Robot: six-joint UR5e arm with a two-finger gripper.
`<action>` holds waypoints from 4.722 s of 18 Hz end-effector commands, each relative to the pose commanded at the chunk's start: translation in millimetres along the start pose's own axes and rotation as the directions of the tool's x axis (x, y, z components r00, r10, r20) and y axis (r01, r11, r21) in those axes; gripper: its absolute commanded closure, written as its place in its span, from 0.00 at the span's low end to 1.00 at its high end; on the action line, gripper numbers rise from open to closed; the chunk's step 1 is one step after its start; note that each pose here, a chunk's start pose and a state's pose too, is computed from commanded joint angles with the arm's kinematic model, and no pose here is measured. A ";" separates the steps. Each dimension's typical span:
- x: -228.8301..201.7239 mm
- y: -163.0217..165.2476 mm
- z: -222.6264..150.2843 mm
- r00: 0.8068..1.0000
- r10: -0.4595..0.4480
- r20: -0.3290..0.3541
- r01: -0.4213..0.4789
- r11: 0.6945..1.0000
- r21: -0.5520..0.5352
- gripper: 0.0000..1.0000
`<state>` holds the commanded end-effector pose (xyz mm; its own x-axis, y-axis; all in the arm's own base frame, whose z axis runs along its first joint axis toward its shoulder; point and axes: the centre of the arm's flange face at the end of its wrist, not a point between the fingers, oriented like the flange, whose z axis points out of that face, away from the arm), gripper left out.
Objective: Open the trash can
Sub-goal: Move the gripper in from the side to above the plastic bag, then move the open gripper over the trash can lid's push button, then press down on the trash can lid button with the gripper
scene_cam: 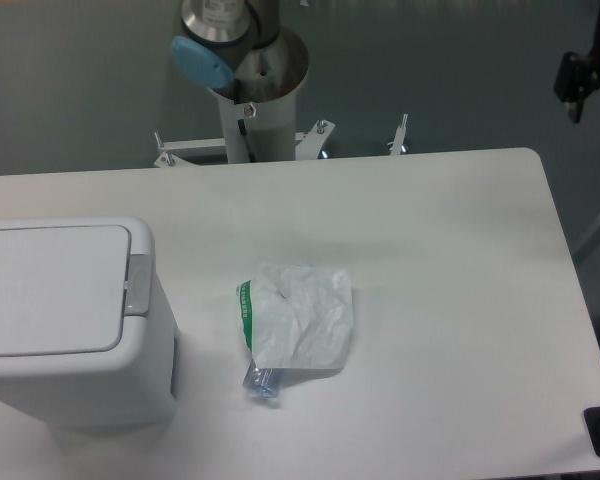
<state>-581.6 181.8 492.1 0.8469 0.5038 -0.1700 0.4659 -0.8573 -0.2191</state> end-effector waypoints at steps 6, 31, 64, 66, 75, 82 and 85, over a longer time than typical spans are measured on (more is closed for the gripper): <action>19.5 -16.8 -1.1 1.000 0.030 -0.007 -0.029 0.999 0.012 0.00; 313.3 -168.1 -30.8 0.920 -0.302 -0.250 0.325 0.944 0.059 0.00; 467.2 -182.3 -52.4 0.924 -0.133 -0.359 0.177 0.980 0.093 0.00; 468.2 -182.5 -49.7 0.925 -0.133 -0.356 0.176 0.981 0.088 0.00; 469.1 -182.4 -42.8 0.924 -0.136 -0.357 0.174 0.982 0.076 0.00; 471.9 -181.6 -43.5 0.925 -0.132 -0.356 0.170 0.982 0.077 0.00; 471.9 -181.6 -43.5 0.925 -0.132 -0.356 0.170 0.982 0.077 0.00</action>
<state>-255.4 570.6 493.5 0.8131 0.5413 0.2140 0.5820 -0.7486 -0.3178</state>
